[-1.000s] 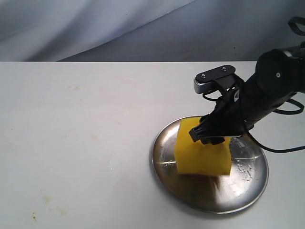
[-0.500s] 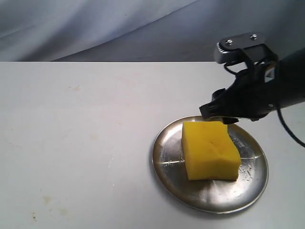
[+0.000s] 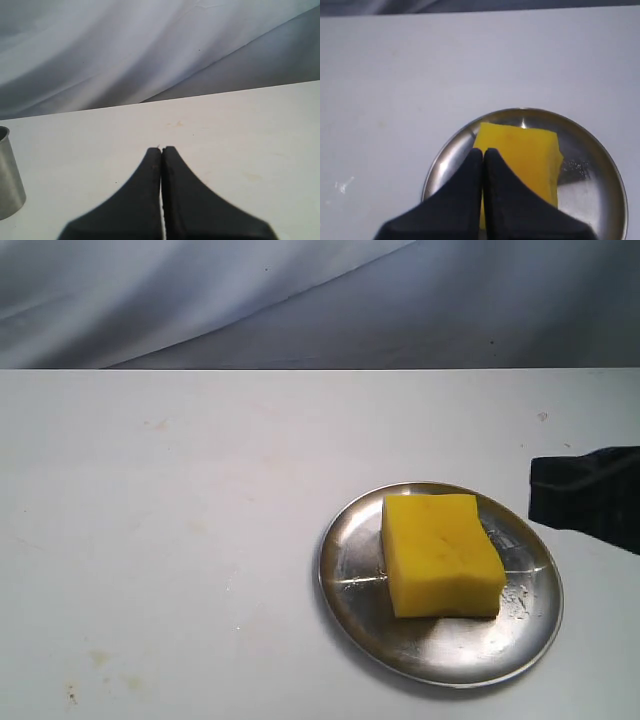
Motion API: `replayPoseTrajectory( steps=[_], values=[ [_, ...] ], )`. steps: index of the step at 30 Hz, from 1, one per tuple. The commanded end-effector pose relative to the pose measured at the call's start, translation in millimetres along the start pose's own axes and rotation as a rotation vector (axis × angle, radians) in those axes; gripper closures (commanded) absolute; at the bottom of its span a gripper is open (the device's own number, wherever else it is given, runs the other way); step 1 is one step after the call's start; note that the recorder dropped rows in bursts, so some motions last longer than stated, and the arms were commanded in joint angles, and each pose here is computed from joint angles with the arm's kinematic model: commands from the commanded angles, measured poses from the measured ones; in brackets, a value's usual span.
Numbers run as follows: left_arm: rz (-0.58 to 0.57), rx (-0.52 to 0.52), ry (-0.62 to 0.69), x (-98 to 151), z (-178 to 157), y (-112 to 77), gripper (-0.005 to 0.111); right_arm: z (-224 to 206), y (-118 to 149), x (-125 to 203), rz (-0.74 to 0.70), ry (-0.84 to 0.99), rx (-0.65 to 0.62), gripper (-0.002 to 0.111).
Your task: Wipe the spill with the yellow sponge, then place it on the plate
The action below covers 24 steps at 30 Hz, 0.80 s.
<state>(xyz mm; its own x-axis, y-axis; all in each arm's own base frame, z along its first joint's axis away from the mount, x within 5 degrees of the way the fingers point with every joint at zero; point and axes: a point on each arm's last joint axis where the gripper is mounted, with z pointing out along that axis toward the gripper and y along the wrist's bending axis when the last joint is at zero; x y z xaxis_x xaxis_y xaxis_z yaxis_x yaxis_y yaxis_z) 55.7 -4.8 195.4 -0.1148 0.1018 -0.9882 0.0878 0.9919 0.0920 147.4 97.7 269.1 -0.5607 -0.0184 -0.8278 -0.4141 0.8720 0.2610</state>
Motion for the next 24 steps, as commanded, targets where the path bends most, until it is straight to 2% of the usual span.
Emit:
replayPoseTrajectory(
  steps=[1,5,12,18,24],
  values=[
    [-0.001,0.006,-0.006,0.8,0.1,-0.4,0.107,-14.4,-13.5,15.7,0.083,-0.165,0.005,0.108],
    [-0.001,0.006,-0.006,0.8,0.1,-0.4,0.107,-22.7,-34.3,35.7,0.118,-0.271,0.083,0.108],
    [-0.001,0.006,-0.006,0.8,0.1,-0.4,0.107,-36.4,-60.2,68.4,0.059,-0.388,0.249,0.108],
    [-0.001,0.006,-0.006,0.8,0.1,-0.4,0.107,-52.0,-63.0,87.6,-0.04,-0.523,0.297,0.108],
    [-0.001,0.006,-0.006,0.8,0.1,-0.4,0.107,-68.8,-61.4,89.5,-0.124,-0.613,0.361,0.108]
  ],
)
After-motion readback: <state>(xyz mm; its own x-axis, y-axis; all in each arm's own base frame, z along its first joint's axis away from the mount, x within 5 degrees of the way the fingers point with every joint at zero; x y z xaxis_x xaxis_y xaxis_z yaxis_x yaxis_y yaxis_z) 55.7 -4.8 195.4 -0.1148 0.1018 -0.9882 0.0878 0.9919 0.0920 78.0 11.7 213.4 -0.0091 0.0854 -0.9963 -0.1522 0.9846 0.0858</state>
